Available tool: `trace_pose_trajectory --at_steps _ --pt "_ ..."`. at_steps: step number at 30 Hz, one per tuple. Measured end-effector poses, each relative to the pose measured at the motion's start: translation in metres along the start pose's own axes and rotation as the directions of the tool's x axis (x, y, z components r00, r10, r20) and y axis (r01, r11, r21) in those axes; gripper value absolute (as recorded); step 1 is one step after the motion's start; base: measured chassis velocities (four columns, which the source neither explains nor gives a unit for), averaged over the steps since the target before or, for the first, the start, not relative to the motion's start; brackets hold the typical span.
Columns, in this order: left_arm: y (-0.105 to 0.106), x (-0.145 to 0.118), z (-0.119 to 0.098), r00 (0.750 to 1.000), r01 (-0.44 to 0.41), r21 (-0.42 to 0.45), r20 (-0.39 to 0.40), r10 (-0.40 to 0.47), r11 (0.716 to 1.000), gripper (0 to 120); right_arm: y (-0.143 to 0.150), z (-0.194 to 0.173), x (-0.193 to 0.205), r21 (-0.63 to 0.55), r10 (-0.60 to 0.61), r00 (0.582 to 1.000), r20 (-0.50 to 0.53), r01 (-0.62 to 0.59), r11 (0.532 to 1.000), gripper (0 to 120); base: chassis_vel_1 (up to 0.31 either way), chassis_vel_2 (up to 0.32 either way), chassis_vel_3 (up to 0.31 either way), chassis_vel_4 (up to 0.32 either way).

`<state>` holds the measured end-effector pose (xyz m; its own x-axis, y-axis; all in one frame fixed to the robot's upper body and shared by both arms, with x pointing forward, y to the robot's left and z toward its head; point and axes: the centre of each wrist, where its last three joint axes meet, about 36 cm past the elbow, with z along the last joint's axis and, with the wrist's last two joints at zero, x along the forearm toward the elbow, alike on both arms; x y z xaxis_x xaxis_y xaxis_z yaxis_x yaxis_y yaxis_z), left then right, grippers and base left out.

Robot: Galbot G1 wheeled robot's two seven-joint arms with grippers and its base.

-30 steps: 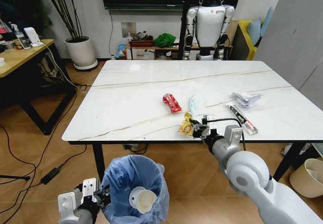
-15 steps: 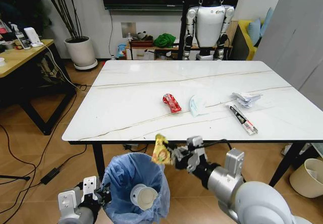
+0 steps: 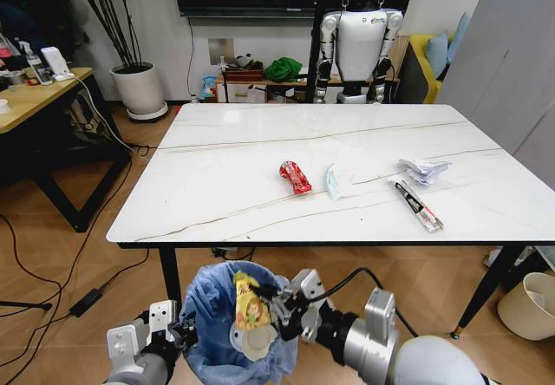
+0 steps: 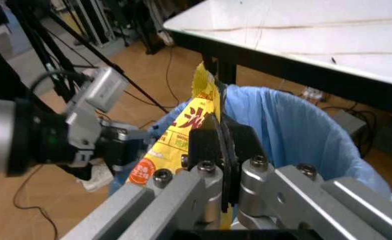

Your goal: Pick up the trash bin and place the trash from the table into it.

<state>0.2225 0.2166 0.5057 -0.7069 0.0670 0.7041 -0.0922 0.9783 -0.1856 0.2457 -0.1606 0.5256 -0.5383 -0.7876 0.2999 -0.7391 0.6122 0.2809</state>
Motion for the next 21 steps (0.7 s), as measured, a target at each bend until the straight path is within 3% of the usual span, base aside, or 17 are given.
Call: trace_pose_trajectory --at_steps 7,9,11,21 --pt "-0.011 0.000 0.007 1.000 -0.012 -0.005 -0.004 0.012 1.000 0 -0.007 0.021 -0.015 0.051 0.075 0.997 -0.026 -0.073 0.996 23 0.000 0.000 0.000 0.000" --pt "-0.012 0.000 0.007 1.000 -0.011 -0.005 -0.005 0.011 1.000 0 -0.007 0.022 -0.015 0.052 0.077 0.997 -0.023 -0.076 0.996 25 0.000 0.000 0.000 0.000" --pt "-0.012 0.000 0.007 1.000 -0.011 -0.005 -0.005 0.011 1.000 0 -0.008 0.019 -0.014 0.055 0.086 0.996 -0.008 -0.086 0.995 37 0.000 0.000 0.000 0.000" --pt "-0.013 0.002 0.013 1.000 -0.007 -0.002 -0.017 0.007 1.000 0 -0.021 -0.040 0.000 0.023 0.171 0.973 0.158 -0.176 0.984 74 0.000 0.000 0.000 0.000"
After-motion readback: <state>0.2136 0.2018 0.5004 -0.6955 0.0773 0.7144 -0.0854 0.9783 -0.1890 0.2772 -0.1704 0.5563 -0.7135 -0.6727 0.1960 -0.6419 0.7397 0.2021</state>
